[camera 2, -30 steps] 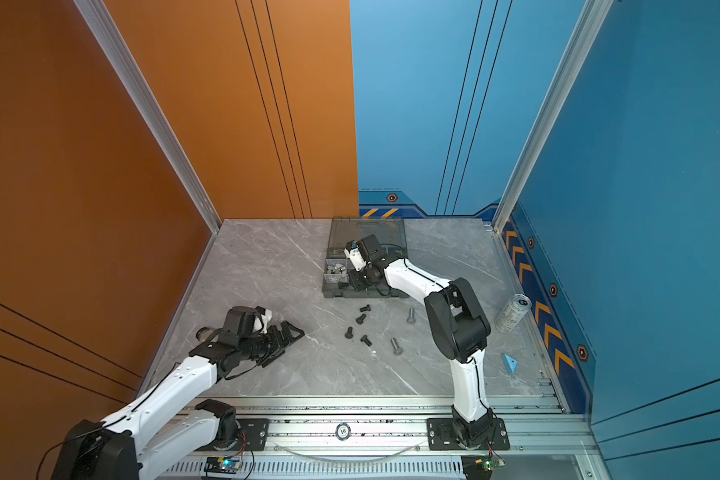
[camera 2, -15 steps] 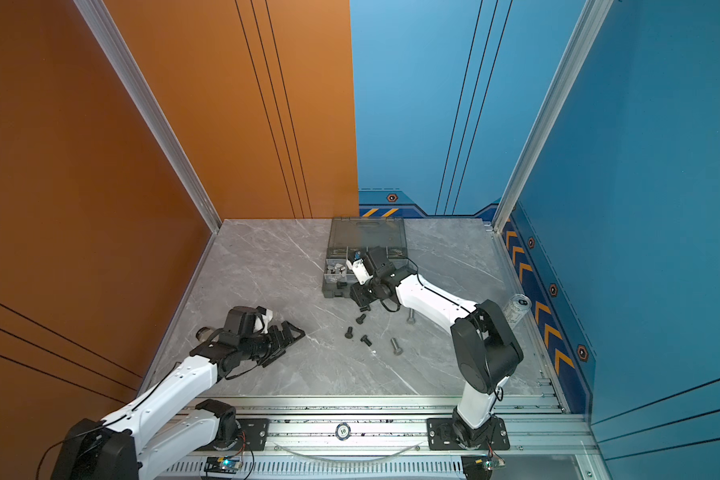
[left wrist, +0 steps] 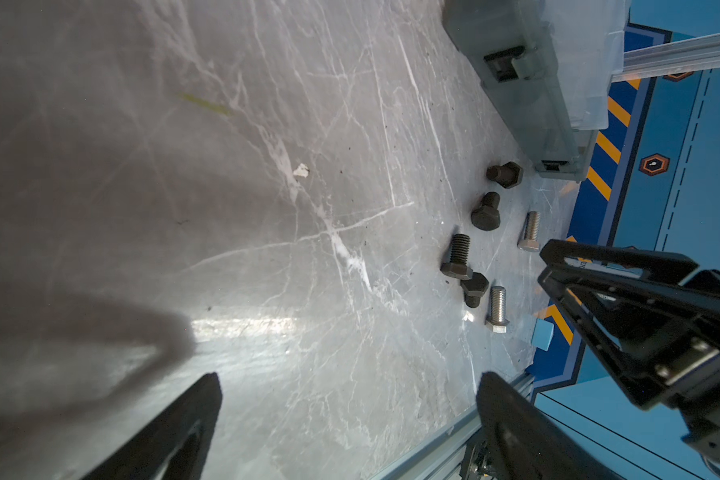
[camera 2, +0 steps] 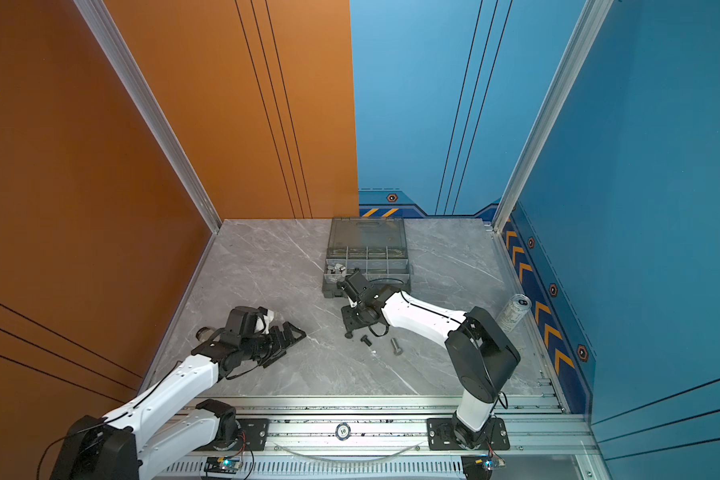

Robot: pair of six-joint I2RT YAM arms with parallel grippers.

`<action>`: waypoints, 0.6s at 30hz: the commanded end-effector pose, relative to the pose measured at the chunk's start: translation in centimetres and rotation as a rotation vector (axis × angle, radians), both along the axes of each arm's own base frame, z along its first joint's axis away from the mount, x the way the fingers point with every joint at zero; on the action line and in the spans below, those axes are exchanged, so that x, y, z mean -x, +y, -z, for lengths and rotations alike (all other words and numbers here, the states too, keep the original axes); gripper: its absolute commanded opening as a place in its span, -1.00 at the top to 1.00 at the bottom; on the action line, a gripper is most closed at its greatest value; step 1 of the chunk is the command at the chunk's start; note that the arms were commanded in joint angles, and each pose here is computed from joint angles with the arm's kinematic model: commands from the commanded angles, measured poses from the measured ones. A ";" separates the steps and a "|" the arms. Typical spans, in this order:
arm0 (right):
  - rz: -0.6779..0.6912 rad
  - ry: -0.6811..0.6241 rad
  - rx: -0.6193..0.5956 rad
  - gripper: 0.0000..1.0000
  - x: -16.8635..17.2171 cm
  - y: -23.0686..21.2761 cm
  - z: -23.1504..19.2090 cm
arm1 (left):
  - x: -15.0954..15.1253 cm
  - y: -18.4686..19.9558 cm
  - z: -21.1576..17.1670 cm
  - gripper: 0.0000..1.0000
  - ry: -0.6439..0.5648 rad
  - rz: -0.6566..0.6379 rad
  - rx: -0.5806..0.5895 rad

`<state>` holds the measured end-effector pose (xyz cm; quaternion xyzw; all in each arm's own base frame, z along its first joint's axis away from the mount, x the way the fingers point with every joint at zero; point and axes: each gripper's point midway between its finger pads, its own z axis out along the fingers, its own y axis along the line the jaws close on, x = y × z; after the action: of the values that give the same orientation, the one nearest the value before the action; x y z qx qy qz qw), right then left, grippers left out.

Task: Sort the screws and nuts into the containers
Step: 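Move the open right gripper back over the black bolts, then lower and close the right gripper on another black hex bolt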

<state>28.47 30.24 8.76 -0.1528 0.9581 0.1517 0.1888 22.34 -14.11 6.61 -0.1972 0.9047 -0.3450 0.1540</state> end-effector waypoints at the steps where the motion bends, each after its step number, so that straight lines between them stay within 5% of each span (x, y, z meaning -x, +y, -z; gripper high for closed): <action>1: 0.186 0.005 0.068 -0.04 -0.2 -1.3 0.5 | -0.6 -0.5 -0.9 -0.95 -0.025 0.006 0.014; 18: 0.419 0.037 0.103 -0.07 0.1 0.3 1.8 | -0.8 -0.5 -1.0 -0.95 -0.031 0.003 0.013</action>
<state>28.50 31.25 7.53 0.0107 0.9770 0.0893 0.1932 22.60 -14.35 6.88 -0.1922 0.9027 -0.3498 0.1607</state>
